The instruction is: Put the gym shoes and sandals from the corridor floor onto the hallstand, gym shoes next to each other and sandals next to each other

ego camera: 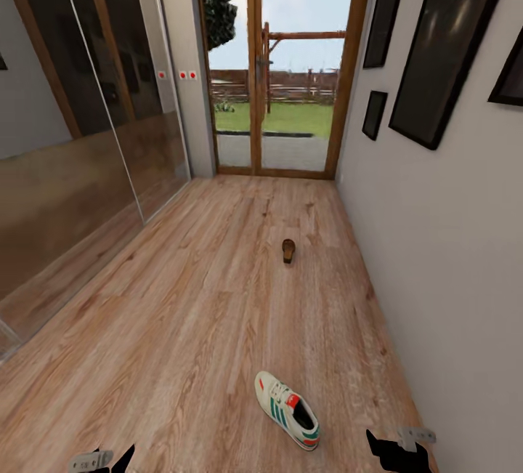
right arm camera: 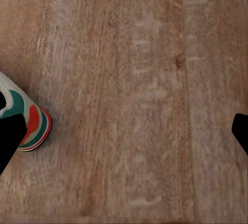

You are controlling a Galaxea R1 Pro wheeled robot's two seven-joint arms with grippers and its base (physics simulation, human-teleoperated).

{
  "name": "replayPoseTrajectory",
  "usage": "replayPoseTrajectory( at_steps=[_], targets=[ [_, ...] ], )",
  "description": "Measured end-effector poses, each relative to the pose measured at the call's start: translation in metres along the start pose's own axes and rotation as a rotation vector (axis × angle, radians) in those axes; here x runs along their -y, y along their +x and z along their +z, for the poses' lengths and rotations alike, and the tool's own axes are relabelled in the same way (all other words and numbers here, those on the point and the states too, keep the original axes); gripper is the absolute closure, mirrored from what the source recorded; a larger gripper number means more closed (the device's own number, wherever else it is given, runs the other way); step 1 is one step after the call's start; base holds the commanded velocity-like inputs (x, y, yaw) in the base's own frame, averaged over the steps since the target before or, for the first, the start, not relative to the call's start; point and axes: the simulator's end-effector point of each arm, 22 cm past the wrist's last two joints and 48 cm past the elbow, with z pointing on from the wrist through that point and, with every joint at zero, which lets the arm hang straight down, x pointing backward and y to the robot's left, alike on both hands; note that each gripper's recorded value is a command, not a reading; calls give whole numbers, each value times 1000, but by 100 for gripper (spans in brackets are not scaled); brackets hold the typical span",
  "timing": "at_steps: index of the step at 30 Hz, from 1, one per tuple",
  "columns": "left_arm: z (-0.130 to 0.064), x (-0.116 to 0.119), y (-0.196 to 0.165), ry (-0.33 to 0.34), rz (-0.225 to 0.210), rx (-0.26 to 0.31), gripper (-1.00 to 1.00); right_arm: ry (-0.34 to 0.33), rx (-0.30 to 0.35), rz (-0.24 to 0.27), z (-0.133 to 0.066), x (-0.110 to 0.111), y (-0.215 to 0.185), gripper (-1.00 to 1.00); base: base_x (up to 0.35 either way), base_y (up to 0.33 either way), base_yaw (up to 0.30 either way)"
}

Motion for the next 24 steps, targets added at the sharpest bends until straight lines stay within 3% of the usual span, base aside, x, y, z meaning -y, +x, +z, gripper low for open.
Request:
replayPoseTrajectory(
  at_steps=[9, 24],
  targets=[
    [0, -1, 0, -1, 1, 1, -100, 0, 0, 0, 0, 0, 0, -100, -16, -25, 189],
    [0, 0, 0, 0, 2, 0, -100, -10, 0, -2, 1, -5, 0, -100, -1, -2, 21]
  ],
)
